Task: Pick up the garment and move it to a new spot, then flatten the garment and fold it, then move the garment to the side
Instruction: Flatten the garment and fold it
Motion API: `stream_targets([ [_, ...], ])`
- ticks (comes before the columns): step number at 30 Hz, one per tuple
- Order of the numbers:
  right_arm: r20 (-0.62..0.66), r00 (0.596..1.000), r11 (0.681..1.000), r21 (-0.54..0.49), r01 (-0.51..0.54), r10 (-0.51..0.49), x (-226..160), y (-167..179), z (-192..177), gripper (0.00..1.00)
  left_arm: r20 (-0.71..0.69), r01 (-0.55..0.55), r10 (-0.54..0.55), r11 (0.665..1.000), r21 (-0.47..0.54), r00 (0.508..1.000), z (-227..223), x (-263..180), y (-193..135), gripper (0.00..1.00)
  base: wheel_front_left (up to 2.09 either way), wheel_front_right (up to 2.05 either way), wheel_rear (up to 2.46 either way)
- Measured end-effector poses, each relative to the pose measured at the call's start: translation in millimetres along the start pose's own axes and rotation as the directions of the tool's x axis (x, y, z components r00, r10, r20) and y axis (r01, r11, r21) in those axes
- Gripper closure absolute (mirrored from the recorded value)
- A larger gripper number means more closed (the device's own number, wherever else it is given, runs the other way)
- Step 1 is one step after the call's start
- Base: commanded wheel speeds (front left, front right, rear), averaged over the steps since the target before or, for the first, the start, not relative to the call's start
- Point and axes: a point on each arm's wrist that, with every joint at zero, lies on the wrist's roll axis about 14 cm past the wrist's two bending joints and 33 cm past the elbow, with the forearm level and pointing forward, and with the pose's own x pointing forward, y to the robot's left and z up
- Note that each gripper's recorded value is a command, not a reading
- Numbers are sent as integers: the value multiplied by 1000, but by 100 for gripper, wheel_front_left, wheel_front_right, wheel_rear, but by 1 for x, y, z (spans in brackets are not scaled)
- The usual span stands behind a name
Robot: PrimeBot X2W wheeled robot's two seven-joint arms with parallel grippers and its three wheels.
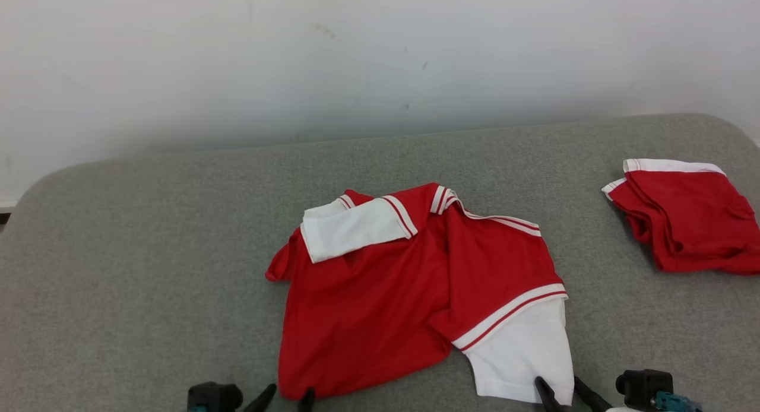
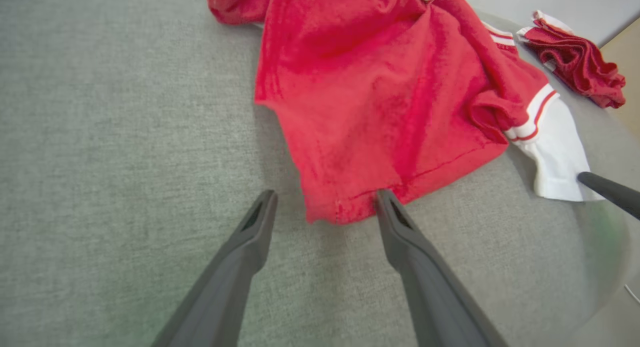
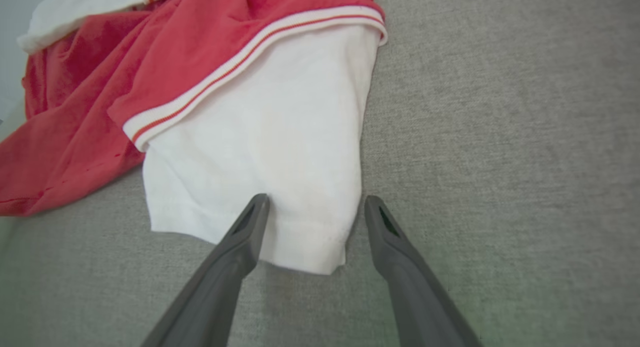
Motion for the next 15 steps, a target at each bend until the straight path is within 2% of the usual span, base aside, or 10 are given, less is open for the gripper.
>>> stream_targets([
  [9, -28, 998, 999, 5, -51, 51, 15, 15, -4, 0, -5, 18, -18, 1000, 6, 1000, 4, 13, 0, 0, 0, 0, 0],
  [10, -30, 998, 998, 6, -55, 55, 16, 17, -5, 16, -8, 25, -25, 1000, 9, 1000, 3, 13, -2, 22, 0, 0, 0],
  [11, -31, 998, 998, 6, -57, 57, 17, 17, -5, 45, -12, 28, -28, 1000, 9, 1000, 2, 14, -2, 49, 0, 0, 0],
  [12, -34, 998, 998, 9, -58, 58, 17, 17, -5, 69, -12, 31, -30, 999, 12, 999, 2, 14, -2, 65, 0, 0, 0],
  [13, -37, 998, 998, 12, -59, 60, 18, 17, -6, 97, -15, 33, -33, 999, 14, 999, 1, 15, -3, 90, 0, 0, 0],
  [14, -36, 998, 998, 17, -60, 60, 18, 17, -6, 97, -17, 35, -35, 999, 12, 999, 0, 15, -3, 90, 0, 0, 0],
  [15, -39, 997, 998, 20, -59, 59, 18, 17, -7, 100, -15, 38, -37, 999, 13, 999, 0, 16, -3, 100, 0, 0, 0],
])
